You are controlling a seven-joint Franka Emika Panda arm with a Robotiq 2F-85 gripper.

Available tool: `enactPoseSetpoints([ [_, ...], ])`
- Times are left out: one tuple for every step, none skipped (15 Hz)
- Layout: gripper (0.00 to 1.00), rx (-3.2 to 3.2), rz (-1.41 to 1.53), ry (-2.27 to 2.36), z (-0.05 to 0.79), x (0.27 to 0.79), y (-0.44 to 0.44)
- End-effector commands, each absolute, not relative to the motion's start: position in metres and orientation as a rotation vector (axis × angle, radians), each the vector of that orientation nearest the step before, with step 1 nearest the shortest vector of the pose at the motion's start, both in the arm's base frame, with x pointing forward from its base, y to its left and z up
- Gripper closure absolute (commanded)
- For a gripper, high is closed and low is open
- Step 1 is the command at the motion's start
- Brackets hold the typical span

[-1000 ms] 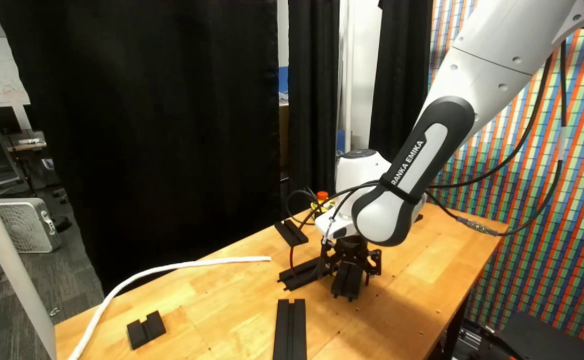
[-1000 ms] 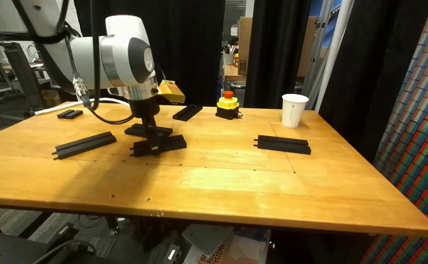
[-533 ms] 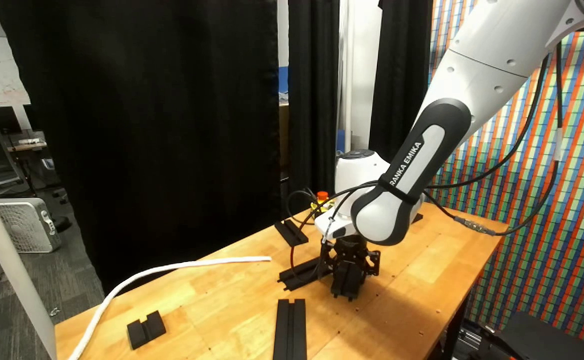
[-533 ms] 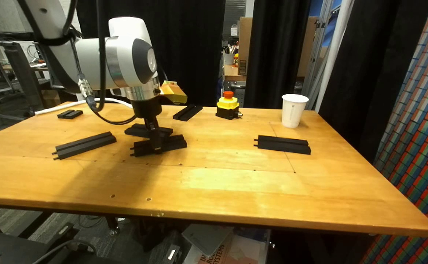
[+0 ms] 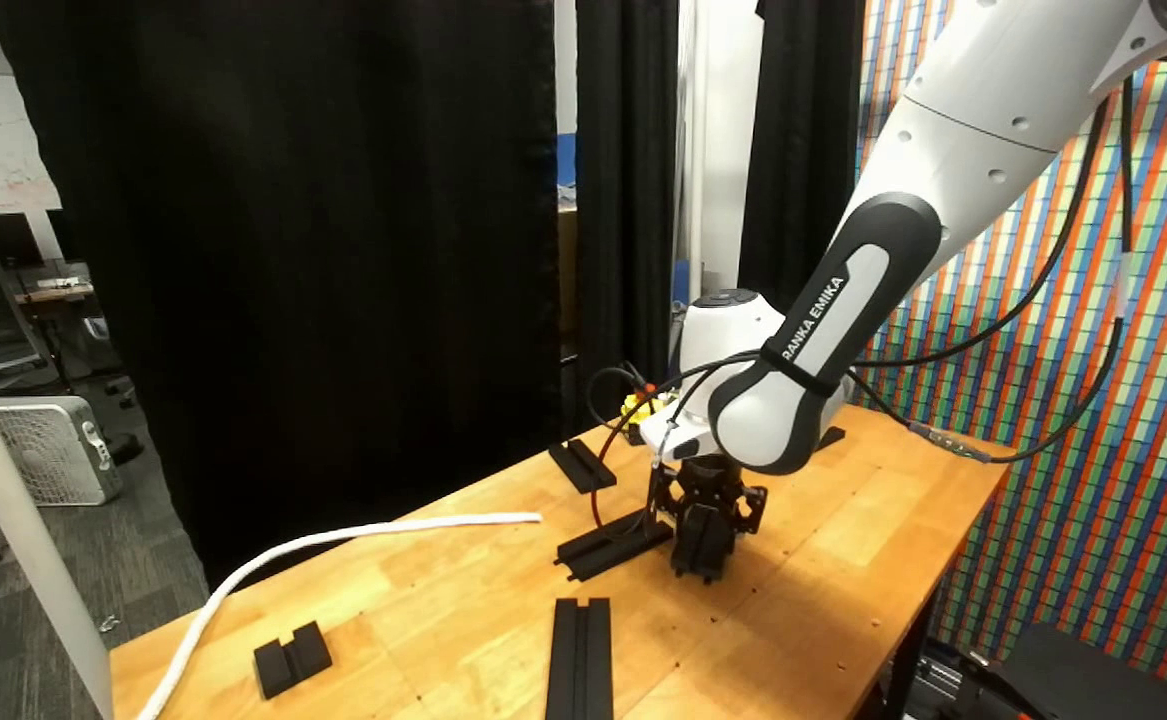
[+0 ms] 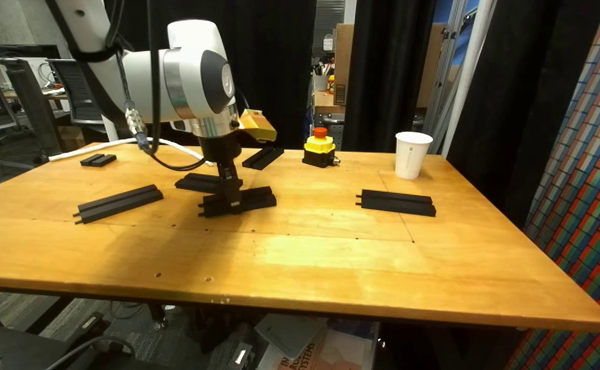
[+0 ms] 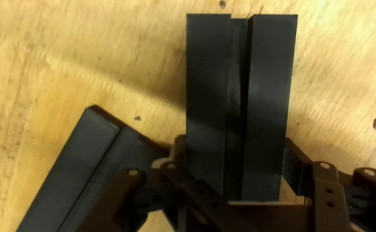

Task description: Connect the four black pieces together

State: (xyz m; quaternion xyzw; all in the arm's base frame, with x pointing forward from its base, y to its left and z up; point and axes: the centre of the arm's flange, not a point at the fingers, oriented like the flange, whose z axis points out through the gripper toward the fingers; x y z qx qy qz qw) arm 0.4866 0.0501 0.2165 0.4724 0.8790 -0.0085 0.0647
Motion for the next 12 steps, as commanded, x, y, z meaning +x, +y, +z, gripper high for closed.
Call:
enactPoseSetpoints([
  [0.54,1.500,-0.041,2.580,0.232,0.504,0.018],
  [0.54,1.539,-0.040,2.557,0.238,0.510,0.005],
  [0.54,1.566,-0.040,2.542,0.244,0.514,-0.005],
  [0.54,1.607,-0.048,2.517,0.248,0.520,-0.015],
  [0.54,1.635,-0.059,2.503,0.251,0.525,-0.024],
  [0.54,1.659,-0.062,2.485,0.255,0.531,-0.032],
  [0.54,1.685,-0.070,2.473,0.257,0.537,-0.038],
  [0.54,1.713,-0.083,2.466,0.259,0.542,-0.043],
  [0.54,1.742,-0.080,2.450,0.262,0.547,-0.048],
  [0.54,1.780,-0.085,2.440,0.263,0.554,-0.052],
  [0.54,1.815,-0.087,2.430,0.264,0.557,-0.055],
  [0.54,1.852,-0.078,2.414,0.266,0.562,-0.058],
])
